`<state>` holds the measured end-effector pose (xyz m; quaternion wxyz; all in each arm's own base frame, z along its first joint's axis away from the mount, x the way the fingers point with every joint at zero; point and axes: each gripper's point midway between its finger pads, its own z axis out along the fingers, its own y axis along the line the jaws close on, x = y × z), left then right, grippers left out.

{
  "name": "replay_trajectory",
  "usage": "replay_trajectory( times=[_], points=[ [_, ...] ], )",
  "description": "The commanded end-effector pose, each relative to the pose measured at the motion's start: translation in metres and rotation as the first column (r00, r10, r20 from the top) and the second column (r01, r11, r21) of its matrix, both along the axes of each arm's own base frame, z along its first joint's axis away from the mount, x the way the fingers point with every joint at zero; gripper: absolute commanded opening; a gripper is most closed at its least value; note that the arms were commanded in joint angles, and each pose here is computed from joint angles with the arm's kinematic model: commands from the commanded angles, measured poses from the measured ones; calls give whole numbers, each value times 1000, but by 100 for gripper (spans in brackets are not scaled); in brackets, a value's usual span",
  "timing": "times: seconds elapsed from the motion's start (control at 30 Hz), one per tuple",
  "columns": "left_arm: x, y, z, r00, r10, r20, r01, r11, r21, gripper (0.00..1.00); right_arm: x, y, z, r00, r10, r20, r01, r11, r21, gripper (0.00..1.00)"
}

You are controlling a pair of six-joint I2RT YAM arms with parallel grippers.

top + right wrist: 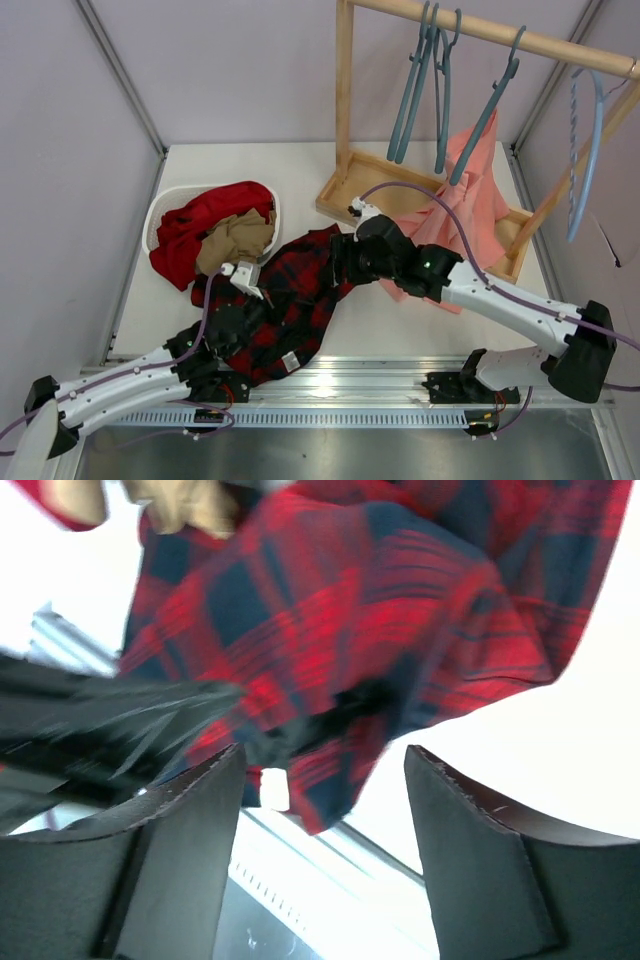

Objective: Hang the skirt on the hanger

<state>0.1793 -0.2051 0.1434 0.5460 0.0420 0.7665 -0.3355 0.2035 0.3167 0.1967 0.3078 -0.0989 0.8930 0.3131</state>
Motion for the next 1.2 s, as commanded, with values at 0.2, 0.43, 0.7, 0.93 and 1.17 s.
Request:
replay_trajectory(
  times=[0.2,0.43,0.7,0.93,1.17],
  points=[
    [4,-11,18,999,-28,41,30,999,-40,0,2,6,100,978,8,207,-21,998,59,76],
    [3,-11,17,998,-33,47,35,998,-46,0,44,1,206,887,-115,447,84,992,89,76],
    [4,-11,14,999,-32,31,33,999,-39,0,94,-22,303,704,-307,641,319,942,101,78],
    [2,-13,15,998,-49,39,51,997,-51,0,137,-73,314,604,-394,692,520,854,33,79],
    [1,-10,10,998,-44,33,46,997,-59,0,149,-96,328,562,-413,717,551,833,48,79]
  ],
)
